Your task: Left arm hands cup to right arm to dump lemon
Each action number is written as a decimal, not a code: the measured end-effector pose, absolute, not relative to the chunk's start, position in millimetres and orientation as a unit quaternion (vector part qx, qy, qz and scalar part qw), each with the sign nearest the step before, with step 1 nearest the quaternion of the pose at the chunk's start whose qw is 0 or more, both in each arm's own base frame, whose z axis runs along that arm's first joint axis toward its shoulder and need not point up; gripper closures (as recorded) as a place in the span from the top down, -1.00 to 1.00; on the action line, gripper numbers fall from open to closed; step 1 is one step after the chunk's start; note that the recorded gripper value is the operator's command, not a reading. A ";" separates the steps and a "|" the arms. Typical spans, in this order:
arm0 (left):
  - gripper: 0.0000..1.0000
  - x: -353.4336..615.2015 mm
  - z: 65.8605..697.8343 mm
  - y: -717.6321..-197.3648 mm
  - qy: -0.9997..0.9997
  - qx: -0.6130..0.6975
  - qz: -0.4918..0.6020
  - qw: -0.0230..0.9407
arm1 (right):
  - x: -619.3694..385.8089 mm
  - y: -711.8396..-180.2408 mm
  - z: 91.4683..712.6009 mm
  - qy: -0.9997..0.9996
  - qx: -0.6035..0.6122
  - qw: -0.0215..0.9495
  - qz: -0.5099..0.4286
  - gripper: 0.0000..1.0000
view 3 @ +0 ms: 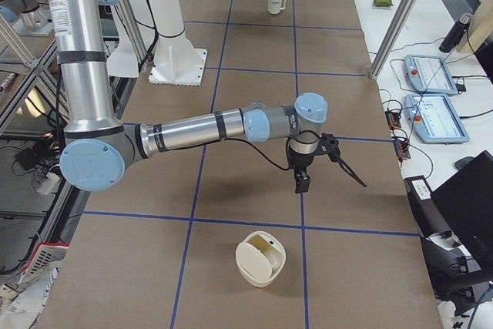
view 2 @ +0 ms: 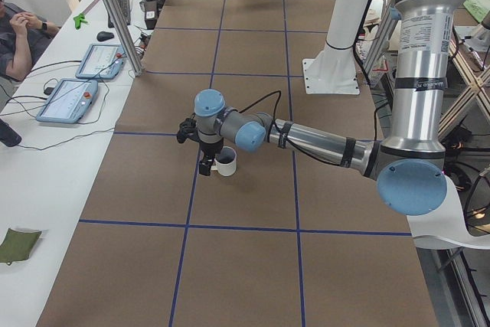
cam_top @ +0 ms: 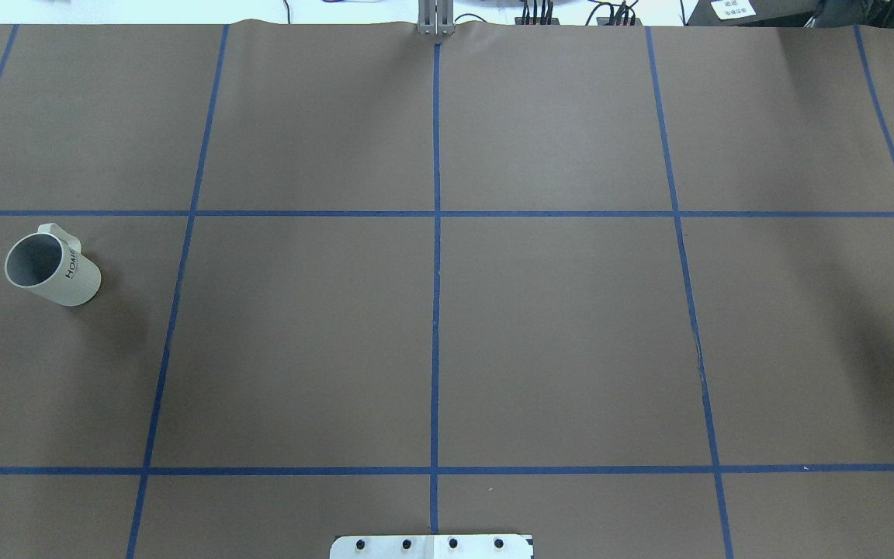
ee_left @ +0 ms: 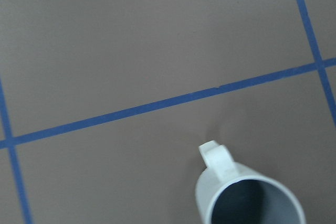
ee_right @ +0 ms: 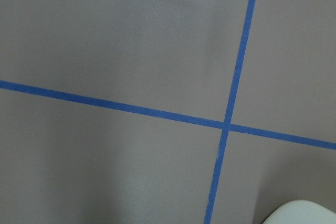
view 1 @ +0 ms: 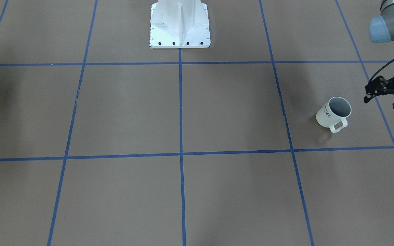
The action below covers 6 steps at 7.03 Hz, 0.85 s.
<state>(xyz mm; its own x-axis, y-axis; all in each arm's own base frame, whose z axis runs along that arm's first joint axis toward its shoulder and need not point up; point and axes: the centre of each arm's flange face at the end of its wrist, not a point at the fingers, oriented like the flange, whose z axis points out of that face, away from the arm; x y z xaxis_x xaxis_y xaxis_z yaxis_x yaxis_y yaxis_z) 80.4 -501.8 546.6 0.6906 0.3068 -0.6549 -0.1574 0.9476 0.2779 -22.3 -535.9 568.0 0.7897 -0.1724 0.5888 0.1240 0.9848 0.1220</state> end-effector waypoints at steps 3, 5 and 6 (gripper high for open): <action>1.00 -15.1 607.7 -464.1 0.356 0.095 0.113 0.923 | -10.2 -525.9 579.7 -0.315 0.041 0.946 -0.071 1.00; 1.00 -35.1 622.1 -435.7 0.362 0.089 0.097 0.923 | 22.8 -522.2 578.1 -0.317 0.050 0.946 -0.046 1.00; 1.00 -39.9 630.0 -427.2 0.362 0.084 0.091 0.924 | 42.2 -515.9 581.5 -0.317 0.054 0.946 -0.033 1.00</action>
